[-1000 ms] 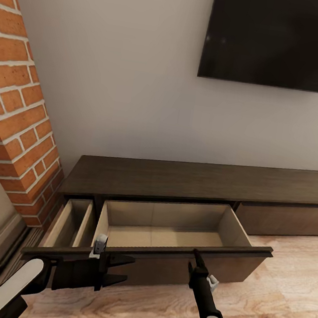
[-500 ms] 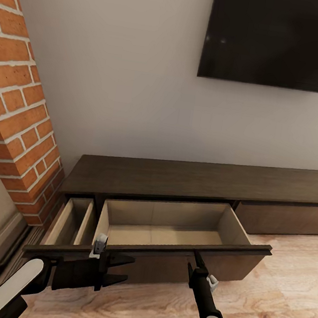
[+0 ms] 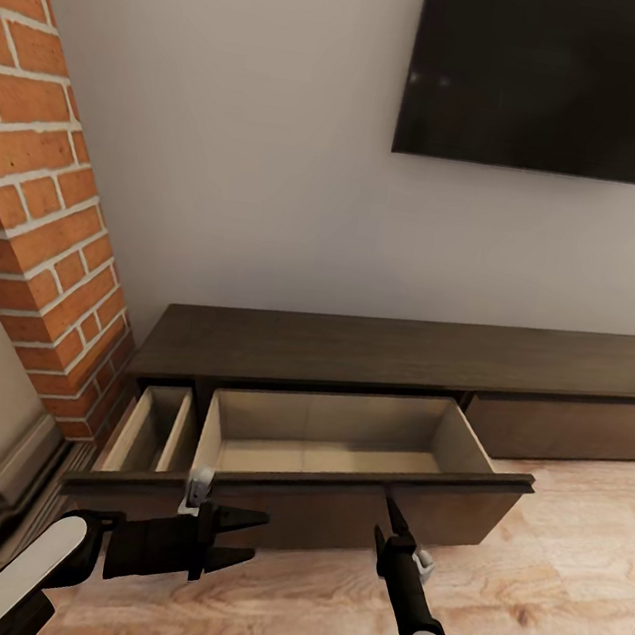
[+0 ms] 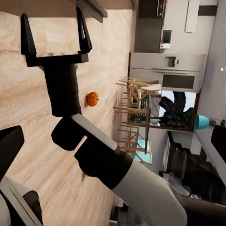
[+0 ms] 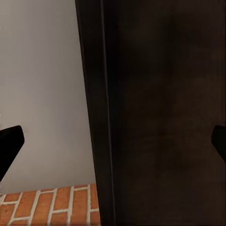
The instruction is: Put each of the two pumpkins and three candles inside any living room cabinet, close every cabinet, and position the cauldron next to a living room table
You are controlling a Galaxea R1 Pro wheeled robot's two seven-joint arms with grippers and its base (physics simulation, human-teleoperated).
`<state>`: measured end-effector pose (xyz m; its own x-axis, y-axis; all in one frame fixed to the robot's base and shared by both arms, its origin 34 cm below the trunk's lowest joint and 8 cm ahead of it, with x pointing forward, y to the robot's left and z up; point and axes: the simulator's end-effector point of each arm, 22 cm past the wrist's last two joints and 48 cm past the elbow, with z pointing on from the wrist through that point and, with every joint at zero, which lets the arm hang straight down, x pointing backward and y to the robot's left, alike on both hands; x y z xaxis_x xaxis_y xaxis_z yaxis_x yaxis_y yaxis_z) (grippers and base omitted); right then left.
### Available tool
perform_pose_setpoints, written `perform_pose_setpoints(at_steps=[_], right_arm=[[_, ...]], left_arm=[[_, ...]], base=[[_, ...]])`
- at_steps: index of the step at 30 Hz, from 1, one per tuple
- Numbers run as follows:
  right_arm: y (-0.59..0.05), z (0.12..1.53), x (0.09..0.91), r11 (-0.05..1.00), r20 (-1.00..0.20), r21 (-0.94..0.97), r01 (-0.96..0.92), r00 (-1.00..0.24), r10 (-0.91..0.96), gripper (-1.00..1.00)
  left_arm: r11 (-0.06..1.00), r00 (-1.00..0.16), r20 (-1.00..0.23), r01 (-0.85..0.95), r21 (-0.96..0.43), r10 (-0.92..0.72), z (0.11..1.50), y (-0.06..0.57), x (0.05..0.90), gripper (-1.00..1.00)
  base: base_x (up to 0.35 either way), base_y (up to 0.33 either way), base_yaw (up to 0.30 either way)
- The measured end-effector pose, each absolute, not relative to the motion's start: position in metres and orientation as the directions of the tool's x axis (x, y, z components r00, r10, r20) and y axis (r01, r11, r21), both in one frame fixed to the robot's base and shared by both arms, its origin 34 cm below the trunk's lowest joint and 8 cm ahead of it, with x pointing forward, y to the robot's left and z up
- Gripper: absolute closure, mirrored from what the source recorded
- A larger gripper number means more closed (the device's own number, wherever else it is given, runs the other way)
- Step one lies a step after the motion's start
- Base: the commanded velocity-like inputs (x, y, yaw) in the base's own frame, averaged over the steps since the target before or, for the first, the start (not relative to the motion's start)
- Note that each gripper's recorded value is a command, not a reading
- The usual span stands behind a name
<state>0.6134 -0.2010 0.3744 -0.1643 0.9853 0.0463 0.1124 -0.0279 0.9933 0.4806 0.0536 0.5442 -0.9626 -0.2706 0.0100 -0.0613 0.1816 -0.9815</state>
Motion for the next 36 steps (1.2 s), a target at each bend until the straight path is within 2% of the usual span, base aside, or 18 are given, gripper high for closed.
perform_pose_setpoints(at_steps=[6,20,30,36], right_arm=[[-0.201,0.374,0.613,-0.027,0.046,0.993,0.116,-0.165,0.985,-1.00],[-0.195,0.381,0.612,-0.042,0.062,0.993,0.113,-0.184,0.981,-1.00],[-0.213,0.315,0.538,-0.026,0.096,0.927,0.373,-0.169,0.981,-1.00],[-0.221,0.312,0.520,-0.019,0.097,0.904,0.428,-0.161,0.982,-1.00]], left_arm=[[0.182,-0.962,0.009,-0.061,-0.981,-0.272,0.544,0.054,0.481,-1.00],[0.183,-0.962,-0.004,-0.047,-0.982,-0.273,0.553,0.054,0.481,-1.00],[0.184,-0.962,-0.003,-0.049,-0.982,-0.272,0.575,0.054,0.487,-1.00],[0.185,-0.963,-0.001,-0.051,-0.982,-0.271,0.588,0.054,0.490,-1.00]], base=[[-0.133,0.000,0.000],[-0.004,0.000,0.000],[0.000,0.000,0.000],[0.000,0.000,0.000]])
